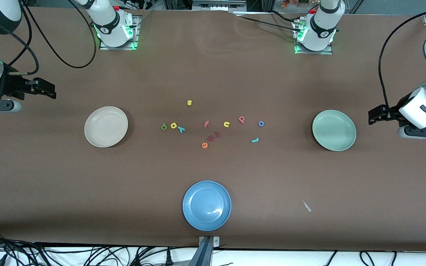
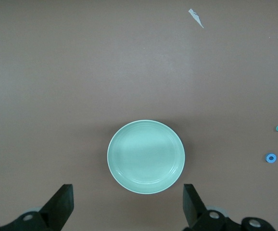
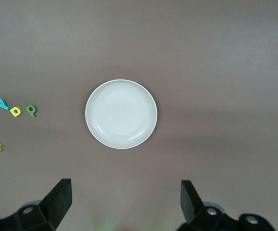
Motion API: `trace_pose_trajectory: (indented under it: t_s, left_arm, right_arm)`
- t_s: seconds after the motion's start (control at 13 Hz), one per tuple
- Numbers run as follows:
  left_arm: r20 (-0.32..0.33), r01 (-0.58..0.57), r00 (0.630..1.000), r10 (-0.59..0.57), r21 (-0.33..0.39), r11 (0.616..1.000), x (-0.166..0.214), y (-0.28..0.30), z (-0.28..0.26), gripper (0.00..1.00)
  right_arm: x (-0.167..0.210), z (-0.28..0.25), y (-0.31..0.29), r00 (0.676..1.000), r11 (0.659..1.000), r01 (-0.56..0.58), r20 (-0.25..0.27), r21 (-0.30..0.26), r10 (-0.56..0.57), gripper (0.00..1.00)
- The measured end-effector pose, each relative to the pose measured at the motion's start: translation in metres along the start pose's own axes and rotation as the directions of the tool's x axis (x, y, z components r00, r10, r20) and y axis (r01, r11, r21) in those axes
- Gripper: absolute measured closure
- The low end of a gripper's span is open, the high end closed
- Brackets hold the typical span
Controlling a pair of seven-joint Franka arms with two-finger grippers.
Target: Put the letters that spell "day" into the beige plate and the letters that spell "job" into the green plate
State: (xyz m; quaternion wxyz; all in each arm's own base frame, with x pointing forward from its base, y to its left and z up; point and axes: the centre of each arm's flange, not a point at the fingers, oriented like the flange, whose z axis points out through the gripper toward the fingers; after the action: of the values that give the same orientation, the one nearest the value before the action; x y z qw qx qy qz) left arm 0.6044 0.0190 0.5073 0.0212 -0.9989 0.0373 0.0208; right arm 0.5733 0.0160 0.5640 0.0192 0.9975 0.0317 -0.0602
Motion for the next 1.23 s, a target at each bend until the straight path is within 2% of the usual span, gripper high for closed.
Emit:
trace_pose_trajectory:
  t_s: [1.23]
  left_arm:
    - [0.003, 0.0, 1.0, 0.0, 0.0, 1.0, -0.0004, 0.0, 0.0004, 0.0]
  right_arm:
    - [-0.0001, 0.0004, 0.0064, 1.0, 1.0, -0.011, 0.001, 0.002, 0.011, 0.0]
